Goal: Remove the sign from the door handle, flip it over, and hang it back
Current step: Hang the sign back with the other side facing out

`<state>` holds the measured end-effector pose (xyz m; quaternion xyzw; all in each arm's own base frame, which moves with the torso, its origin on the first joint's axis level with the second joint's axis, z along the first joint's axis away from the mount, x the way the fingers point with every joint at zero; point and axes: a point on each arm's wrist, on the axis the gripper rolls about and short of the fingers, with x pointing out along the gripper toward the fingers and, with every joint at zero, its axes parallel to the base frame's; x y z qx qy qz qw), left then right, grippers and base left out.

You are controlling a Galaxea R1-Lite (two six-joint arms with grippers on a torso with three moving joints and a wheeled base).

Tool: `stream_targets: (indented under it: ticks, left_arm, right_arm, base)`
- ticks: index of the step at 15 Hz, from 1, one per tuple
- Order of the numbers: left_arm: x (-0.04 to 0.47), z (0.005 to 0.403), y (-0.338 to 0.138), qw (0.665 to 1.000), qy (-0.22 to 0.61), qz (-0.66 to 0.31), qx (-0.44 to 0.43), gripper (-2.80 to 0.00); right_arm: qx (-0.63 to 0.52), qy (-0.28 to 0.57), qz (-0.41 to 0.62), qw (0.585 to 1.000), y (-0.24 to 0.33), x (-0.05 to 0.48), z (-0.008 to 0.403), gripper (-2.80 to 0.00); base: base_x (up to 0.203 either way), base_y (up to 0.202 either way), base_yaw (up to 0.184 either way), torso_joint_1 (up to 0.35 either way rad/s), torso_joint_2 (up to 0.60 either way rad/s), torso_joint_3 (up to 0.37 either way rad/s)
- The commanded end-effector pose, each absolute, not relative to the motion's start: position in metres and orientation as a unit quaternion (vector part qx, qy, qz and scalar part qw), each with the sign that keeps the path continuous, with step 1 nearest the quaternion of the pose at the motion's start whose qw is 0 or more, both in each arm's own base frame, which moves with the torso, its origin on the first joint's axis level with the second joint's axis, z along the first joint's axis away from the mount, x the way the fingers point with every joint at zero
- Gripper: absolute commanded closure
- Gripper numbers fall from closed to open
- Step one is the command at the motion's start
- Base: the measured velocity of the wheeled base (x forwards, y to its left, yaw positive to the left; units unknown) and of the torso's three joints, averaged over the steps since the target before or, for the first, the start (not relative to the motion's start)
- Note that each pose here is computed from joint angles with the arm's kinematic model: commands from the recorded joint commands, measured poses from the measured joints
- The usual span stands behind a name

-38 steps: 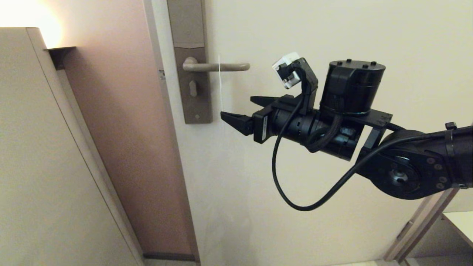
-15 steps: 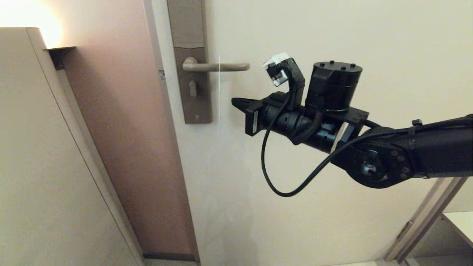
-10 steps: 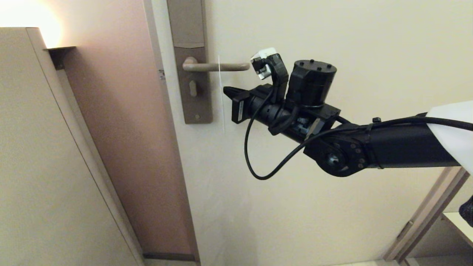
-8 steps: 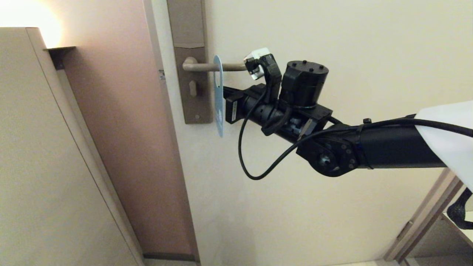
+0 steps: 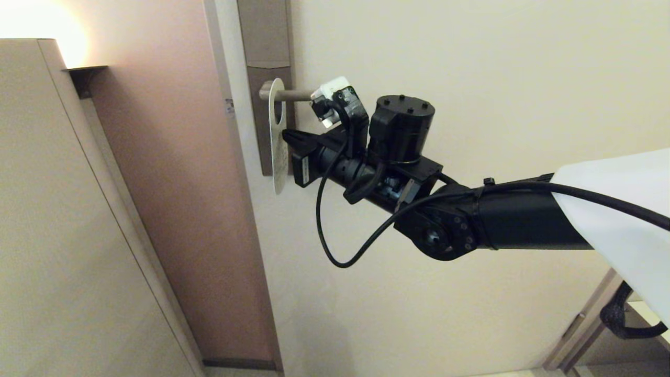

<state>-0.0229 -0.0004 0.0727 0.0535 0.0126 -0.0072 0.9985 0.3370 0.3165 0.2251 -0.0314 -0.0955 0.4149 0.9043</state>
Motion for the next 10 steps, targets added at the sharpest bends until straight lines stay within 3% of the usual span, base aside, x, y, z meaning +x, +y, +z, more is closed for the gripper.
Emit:
stream_targets:
  ticks: [1, 6, 10]
  left_arm:
    - [-0.023, 0.073, 0.000, 0.998, 0.013, -0.007, 0.054, 0.00]
    - [-0.023, 0.073, 0.000, 0.998, 0.013, -0.008, 0.054, 0.00]
    - [-0.023, 0.073, 0.000, 0.998, 0.013, -0.007, 0.054, 0.00]
  right_arm:
    - [-0.035, -0.094, 0.416, 0.904, 0.315, 0.334, 0.225, 0.00]
    - [-0.030, -0.101, 0.431, 0.896, 0.314, 0.318, 0.239, 0.00]
    - [-0.031, -0.104, 0.487, 0.867, 0.313, 0.307, 0.250, 0.00]
  base:
    - [0.000, 0.000, 0.000, 0.000, 0.00, 0.000]
    - [0.000, 0.000, 0.000, 0.000, 0.00, 0.000]
    - [0.000, 0.000, 0.000, 0.000, 0.00, 0.000]
